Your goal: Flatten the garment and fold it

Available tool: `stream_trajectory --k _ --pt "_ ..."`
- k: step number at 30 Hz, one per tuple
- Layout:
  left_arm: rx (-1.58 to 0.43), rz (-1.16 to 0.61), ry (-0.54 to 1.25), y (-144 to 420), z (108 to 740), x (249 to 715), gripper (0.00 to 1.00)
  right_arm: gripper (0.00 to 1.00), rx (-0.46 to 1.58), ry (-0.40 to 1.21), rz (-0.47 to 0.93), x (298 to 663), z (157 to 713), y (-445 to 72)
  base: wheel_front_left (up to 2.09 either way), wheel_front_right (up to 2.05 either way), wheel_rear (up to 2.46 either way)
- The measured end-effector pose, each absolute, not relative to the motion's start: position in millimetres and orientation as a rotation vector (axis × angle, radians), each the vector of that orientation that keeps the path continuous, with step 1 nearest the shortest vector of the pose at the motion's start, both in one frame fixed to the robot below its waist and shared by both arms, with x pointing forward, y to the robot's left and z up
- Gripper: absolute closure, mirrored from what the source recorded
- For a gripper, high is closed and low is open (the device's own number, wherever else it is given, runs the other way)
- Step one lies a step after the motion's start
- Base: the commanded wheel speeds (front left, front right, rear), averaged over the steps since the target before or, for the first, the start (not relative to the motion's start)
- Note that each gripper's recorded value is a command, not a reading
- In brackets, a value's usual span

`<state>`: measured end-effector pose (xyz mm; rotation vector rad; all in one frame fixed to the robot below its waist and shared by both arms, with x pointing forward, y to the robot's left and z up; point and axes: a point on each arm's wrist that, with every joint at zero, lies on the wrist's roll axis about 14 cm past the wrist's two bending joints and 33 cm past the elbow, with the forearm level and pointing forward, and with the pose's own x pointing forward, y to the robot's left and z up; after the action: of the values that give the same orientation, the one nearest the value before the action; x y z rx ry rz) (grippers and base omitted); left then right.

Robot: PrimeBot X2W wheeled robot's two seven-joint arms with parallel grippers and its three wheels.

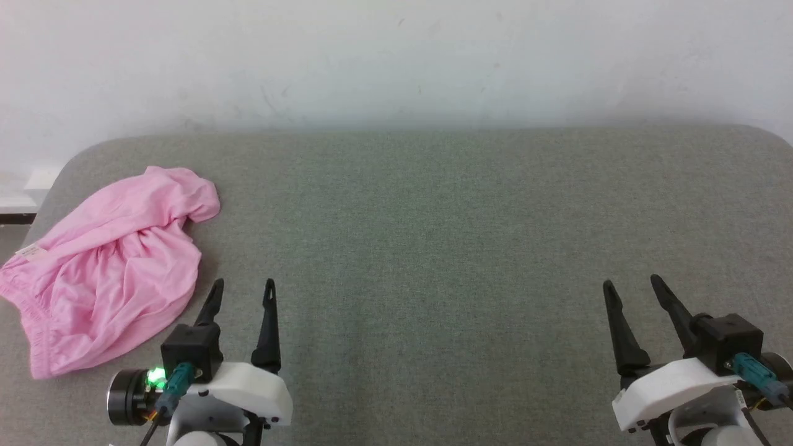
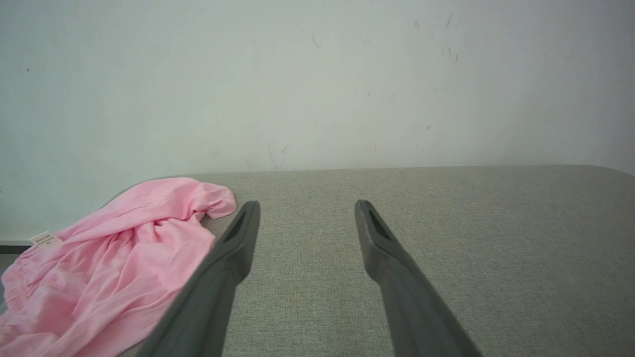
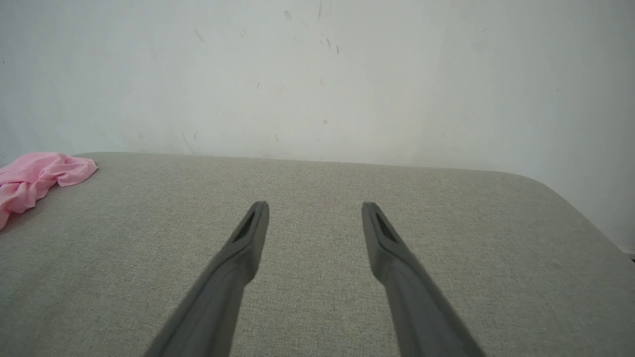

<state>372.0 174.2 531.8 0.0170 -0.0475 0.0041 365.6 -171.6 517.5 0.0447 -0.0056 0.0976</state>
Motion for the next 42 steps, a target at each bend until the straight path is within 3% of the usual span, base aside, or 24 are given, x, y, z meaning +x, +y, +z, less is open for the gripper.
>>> stream_trajectory --k 17,42 --pt "0.002 0.065 -0.081 190 536 365 0.0 0.0 0.073 -0.043 0.113 371 523 -166 0.0 0.0 0.0" --pt "-0.005 0.317 -0.122 262 539 309 0.0 0.0 0.122 -0.074 0.347 395 528 -84 0.0 0.0 0.0"
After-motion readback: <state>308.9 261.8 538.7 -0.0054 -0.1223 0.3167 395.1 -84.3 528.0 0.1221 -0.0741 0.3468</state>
